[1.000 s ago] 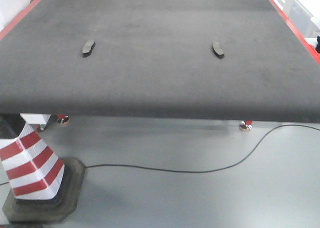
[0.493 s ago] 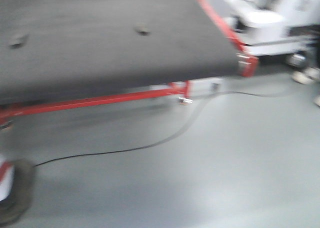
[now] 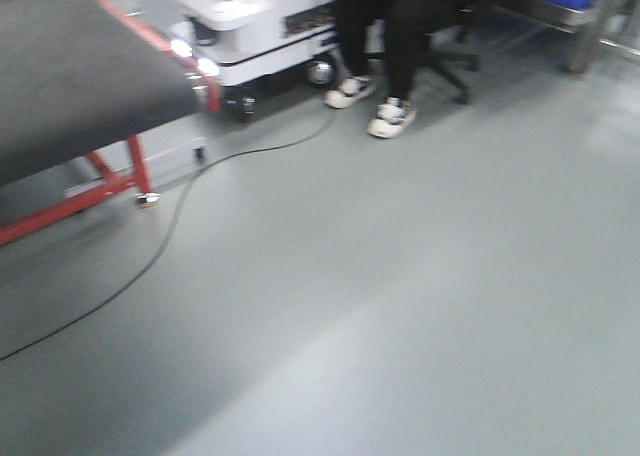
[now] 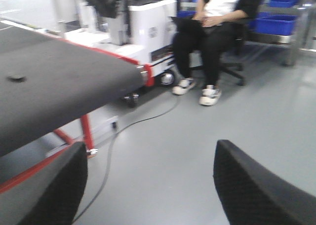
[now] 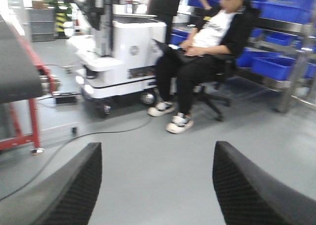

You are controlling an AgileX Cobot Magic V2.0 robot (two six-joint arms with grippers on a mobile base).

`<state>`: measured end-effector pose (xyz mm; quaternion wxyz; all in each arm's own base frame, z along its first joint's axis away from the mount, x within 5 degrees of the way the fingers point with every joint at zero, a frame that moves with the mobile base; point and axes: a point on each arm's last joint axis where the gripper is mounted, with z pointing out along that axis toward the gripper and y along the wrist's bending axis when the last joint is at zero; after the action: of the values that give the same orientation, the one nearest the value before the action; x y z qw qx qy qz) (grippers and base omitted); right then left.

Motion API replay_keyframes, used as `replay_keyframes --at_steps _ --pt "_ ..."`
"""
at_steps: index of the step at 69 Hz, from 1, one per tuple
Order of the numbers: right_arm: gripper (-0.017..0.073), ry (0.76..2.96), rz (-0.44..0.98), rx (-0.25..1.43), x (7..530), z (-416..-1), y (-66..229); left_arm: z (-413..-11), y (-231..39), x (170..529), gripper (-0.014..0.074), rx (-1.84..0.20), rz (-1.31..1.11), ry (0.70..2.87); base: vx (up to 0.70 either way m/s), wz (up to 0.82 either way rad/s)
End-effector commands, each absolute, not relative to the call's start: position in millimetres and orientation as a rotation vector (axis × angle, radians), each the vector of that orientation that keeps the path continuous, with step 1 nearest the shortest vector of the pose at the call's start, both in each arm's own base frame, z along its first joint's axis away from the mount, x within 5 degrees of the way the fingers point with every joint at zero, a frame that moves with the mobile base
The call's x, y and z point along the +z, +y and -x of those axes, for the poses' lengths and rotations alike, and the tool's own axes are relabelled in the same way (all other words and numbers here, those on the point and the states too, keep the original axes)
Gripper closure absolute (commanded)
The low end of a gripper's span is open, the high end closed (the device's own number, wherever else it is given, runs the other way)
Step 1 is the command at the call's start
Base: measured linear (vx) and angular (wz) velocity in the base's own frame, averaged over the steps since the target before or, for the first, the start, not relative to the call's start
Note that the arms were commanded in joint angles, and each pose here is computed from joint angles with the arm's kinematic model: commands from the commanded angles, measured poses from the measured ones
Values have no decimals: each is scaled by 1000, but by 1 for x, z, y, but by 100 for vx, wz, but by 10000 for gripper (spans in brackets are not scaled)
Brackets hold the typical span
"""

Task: Move and align brake pads A on conveyor
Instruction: 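Drive forward along the yellow floor line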

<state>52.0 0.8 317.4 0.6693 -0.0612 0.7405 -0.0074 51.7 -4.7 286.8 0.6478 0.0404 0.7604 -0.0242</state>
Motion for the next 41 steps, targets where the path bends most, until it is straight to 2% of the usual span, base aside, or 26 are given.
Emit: replay_keyframes --at_steps 1,41 --pt "86 1585 148 -25 331 -53 1 -53 -5 301 70 -70 -84 1644 -22 -79" --pt "86 1585 148 -25 331 -53 1 -53 -5 301 70 -70 -84 1644 -17 -83"
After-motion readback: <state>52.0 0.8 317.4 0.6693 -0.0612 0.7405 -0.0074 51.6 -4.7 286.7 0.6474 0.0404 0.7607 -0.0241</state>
